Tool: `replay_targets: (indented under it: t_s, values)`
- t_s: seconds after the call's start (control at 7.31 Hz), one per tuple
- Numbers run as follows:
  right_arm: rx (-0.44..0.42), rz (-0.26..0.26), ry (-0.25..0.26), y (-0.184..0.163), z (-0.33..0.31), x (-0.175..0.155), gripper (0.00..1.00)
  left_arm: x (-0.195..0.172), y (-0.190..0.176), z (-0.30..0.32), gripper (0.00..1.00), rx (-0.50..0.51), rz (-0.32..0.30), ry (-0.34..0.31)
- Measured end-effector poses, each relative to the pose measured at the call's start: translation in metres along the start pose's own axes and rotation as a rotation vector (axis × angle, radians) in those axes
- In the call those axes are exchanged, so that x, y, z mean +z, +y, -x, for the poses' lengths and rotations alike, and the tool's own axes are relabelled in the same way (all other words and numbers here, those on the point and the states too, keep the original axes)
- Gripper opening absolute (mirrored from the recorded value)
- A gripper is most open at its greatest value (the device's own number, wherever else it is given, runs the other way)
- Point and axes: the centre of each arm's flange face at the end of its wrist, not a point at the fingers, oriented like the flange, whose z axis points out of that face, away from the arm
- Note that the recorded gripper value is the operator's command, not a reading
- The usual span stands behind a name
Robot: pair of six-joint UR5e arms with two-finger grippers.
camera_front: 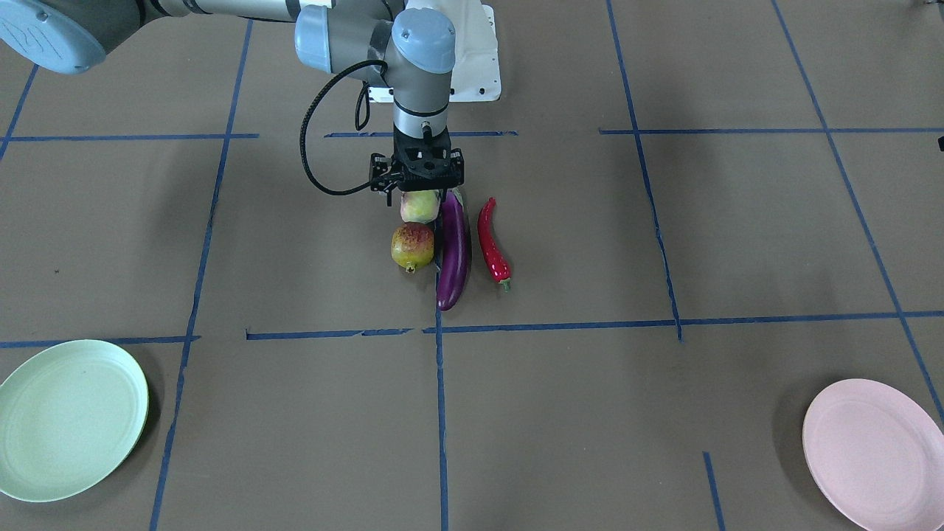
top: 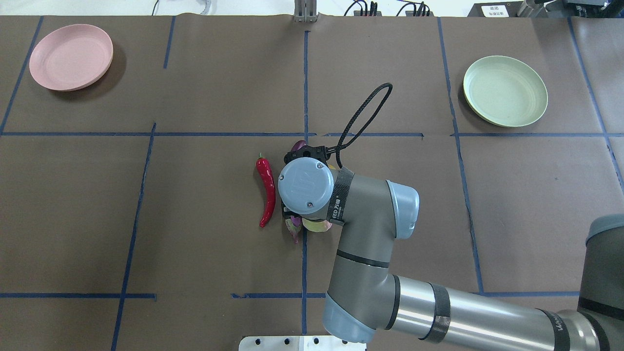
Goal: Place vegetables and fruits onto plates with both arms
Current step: 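Reach the right gripper down and grasp the yellow-pink peach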
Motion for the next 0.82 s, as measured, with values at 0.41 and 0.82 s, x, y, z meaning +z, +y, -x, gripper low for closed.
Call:
replay_targets:
  t_s: [0.41, 0.82]
  values:
    - [-0.007, 0.01, 0.002, 0.005, 0.005, 0.005, 0.03, 0.001, 0.0, 0.0, 1.0, 0.001, 0.003, 0.001]
    - [0.007, 0.004, -0.031, -0.008, -0.012, -0.029, 0.01, 0.002, 0.0, 0.0, 1.0, 0.001, 0.005, 0.001]
